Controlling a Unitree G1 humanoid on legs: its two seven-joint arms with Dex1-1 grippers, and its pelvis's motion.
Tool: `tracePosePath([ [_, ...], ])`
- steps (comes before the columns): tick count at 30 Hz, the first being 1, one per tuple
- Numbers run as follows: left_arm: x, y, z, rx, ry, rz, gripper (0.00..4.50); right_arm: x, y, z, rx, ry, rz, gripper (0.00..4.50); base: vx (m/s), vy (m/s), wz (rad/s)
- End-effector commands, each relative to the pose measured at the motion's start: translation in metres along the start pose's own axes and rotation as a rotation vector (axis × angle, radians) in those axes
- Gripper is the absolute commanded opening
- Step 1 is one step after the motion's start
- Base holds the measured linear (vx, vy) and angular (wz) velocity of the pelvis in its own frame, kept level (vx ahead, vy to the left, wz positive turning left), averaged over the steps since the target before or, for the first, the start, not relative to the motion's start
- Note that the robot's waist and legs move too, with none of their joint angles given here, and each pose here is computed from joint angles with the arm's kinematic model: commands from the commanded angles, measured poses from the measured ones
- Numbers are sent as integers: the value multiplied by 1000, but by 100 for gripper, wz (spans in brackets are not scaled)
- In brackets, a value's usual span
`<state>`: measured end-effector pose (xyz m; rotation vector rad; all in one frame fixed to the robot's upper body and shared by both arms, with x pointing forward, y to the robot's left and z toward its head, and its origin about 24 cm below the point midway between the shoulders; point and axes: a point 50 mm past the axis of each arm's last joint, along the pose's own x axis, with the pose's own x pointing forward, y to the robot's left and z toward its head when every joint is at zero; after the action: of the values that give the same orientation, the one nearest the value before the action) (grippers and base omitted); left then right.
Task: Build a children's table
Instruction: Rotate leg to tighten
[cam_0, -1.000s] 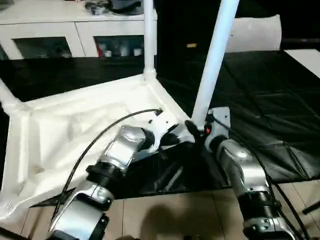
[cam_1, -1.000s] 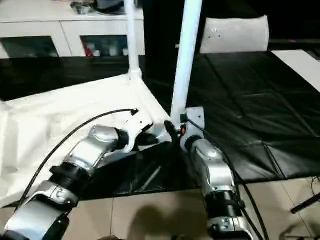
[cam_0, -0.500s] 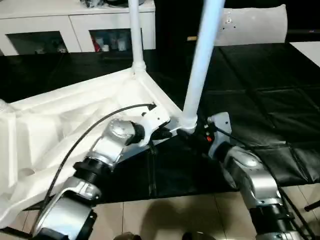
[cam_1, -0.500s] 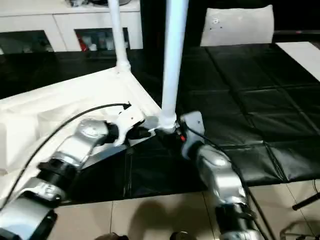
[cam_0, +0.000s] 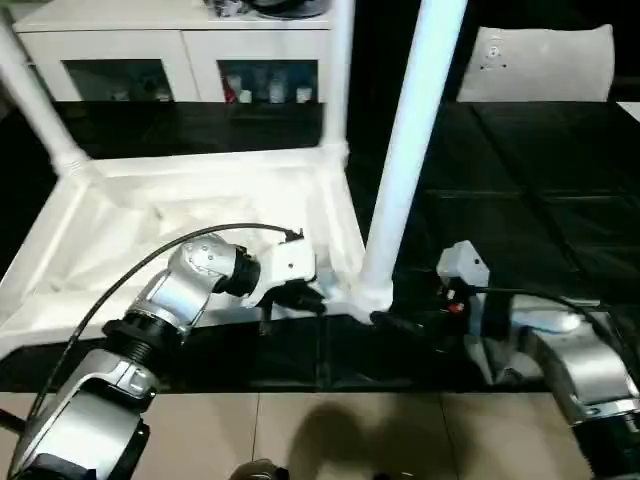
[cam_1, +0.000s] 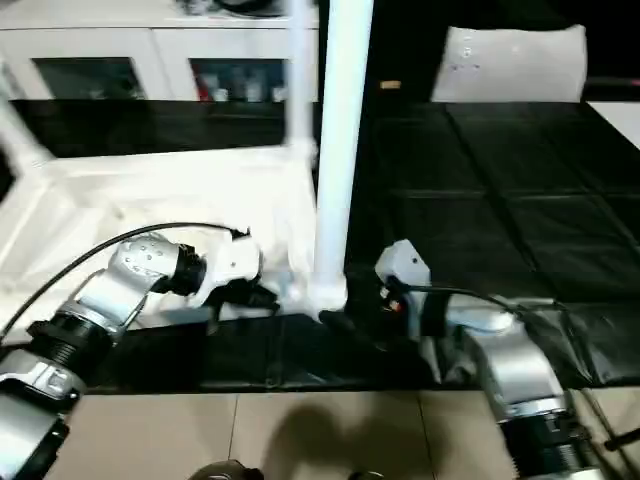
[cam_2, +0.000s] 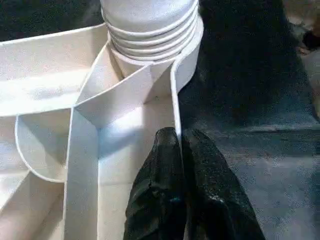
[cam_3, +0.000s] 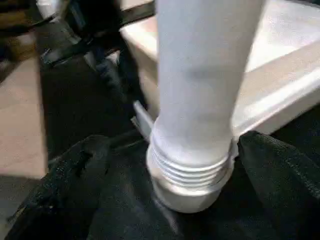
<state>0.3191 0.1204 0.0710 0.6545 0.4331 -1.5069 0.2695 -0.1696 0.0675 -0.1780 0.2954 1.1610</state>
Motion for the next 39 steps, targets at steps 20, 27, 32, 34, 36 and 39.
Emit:
tracePosePath([
  [20, 8, -17, 12, 154, 14, -286, 0, 13, 8, 14, 84, -64, 285, 263, 0, 0, 0],
  [27, 7, -17, 12, 151, 15, -284, 0, 17, 13, 14, 105, -65, 318, 210, 0, 0, 0],
  [32, 8, -15, 11, 127, 0, -242, 0, 18, 20, 12, 137, -79, 331, 206, 0, 0, 0],
  [34, 10, -12, 12, 96, -12, -194, 0, 22, 25, 12, 163, -106, 309, 206, 0, 0, 0],
  [36, 12, -9, 11, 70, -12, -148, 0, 25, 28, 11, 182, -124, 276, 206, 0, 0, 0],
  [39, 16, 0, 12, -3, -26, -26, 0, 36, 30, 6, 196, -139, 133, 206, 0, 0, 0],
])
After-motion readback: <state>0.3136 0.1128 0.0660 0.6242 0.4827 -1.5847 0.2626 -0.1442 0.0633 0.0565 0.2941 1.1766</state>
